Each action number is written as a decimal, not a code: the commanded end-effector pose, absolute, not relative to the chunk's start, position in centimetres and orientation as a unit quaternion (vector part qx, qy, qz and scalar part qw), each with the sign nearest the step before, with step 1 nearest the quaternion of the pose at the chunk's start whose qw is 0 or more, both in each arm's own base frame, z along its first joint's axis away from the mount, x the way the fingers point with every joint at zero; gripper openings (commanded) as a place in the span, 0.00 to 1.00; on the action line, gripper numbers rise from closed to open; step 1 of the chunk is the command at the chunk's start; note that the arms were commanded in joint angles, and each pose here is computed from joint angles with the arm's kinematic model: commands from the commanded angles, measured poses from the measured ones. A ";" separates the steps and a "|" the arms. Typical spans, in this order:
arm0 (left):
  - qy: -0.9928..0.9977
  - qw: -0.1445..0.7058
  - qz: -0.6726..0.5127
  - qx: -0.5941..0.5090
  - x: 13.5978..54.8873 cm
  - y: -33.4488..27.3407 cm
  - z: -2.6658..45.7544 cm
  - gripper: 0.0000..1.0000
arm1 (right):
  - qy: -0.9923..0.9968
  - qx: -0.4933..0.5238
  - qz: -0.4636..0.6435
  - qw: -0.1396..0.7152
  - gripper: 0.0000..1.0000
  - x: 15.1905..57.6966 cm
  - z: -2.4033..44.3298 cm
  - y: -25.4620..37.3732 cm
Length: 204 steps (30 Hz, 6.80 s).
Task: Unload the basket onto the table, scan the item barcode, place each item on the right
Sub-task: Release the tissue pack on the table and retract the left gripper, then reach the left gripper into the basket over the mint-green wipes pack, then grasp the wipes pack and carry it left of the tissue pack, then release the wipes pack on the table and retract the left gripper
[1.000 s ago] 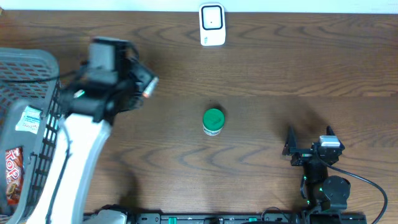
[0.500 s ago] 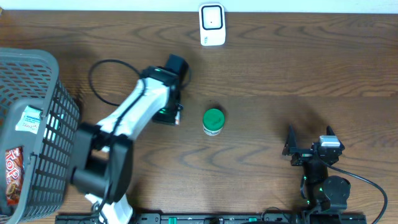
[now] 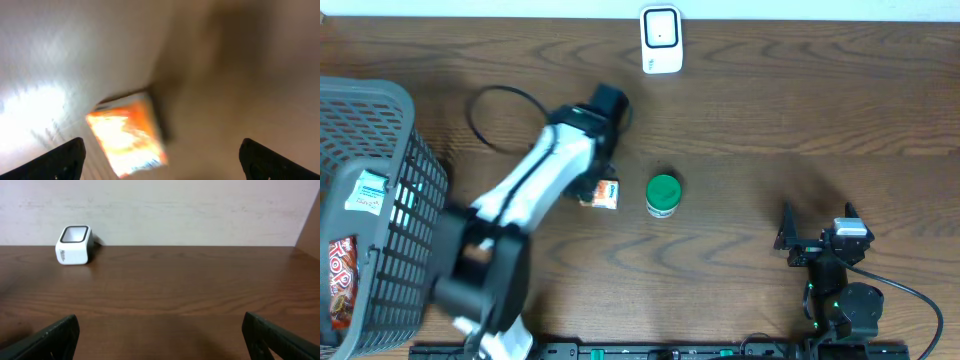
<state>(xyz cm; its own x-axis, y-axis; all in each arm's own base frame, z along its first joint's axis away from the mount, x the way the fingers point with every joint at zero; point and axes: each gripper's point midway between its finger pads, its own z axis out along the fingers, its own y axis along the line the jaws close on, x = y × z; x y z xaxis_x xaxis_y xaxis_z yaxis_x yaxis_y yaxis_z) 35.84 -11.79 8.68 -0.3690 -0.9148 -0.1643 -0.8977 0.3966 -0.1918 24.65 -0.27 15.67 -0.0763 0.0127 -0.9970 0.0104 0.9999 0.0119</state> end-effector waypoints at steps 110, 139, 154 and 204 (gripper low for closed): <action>0.935 0.284 0.077 -0.200 27.9 3.9 19.3 0.07 | 0.734 0.013 0.002 0.679 0.99 24.6 15.6 -0.4; 0.850 0.206 0.486 -0.010 30.7 -0.9 6.1 0.33 | 0.735 0.013 0.002 0.678 0.99 24.6 15.5 -0.4; 0.848 0.267 0.457 0.030 31.3 -5.4 8.9 0.82 | 0.735 0.013 0.002 0.678 0.99 24.6 15.5 -0.4; 0.842 0.273 0.186 -0.427 22.7 26.2 26.0 0.83 | 0.735 0.013 0.002 0.678 0.99 24.6 15.5 -0.4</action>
<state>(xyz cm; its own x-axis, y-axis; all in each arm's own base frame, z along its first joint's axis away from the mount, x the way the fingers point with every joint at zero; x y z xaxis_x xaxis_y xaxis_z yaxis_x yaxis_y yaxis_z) 20.66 26.35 30.55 -0.2478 -0.6130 -0.7502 -0.9325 0.3609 0.0132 24.65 -0.27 15.66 -0.0767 0.0127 -0.9970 0.0104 0.9999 0.0119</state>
